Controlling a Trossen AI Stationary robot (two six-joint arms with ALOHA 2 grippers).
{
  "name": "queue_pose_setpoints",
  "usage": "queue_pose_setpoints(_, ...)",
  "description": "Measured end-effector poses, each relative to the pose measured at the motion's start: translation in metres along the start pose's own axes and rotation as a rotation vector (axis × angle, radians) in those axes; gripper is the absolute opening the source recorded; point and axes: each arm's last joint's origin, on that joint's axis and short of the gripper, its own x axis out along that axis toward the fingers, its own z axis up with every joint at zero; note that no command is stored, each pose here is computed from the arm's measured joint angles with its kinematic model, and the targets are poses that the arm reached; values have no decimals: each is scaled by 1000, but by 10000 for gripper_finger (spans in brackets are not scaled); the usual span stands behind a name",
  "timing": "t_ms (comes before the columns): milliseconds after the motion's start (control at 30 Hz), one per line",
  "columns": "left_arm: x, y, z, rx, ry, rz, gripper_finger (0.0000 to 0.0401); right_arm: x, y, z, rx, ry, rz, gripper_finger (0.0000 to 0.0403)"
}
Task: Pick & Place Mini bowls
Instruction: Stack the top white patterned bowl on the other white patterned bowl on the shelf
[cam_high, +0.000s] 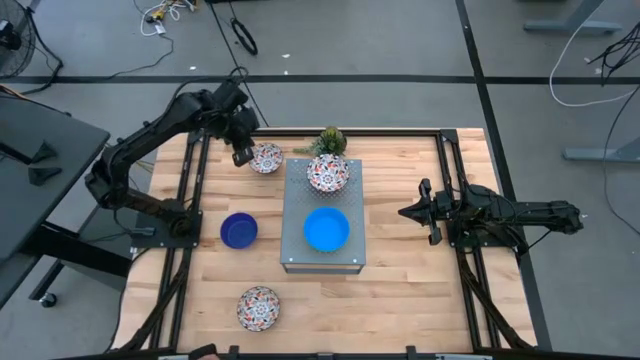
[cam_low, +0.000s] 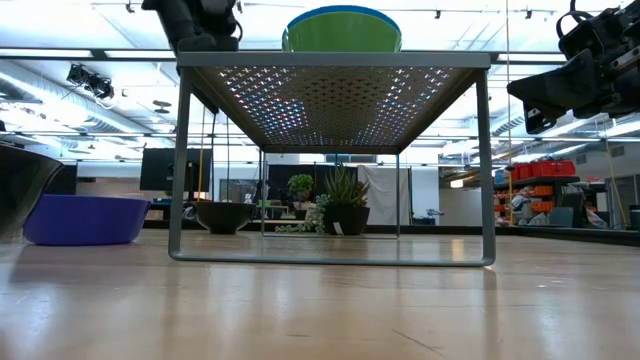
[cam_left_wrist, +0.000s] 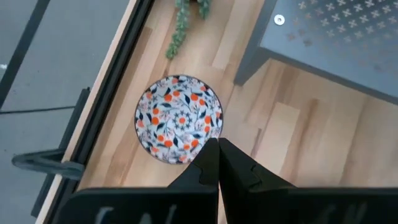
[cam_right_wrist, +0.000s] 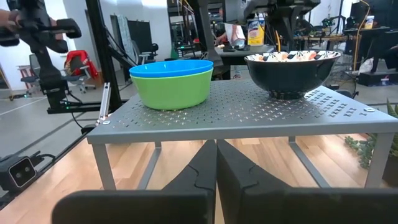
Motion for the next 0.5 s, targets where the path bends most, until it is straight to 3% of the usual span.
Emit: queue_pose_setpoints(500,44,9,8,175,41,-22,2,0,0,0,0,1,1,11)
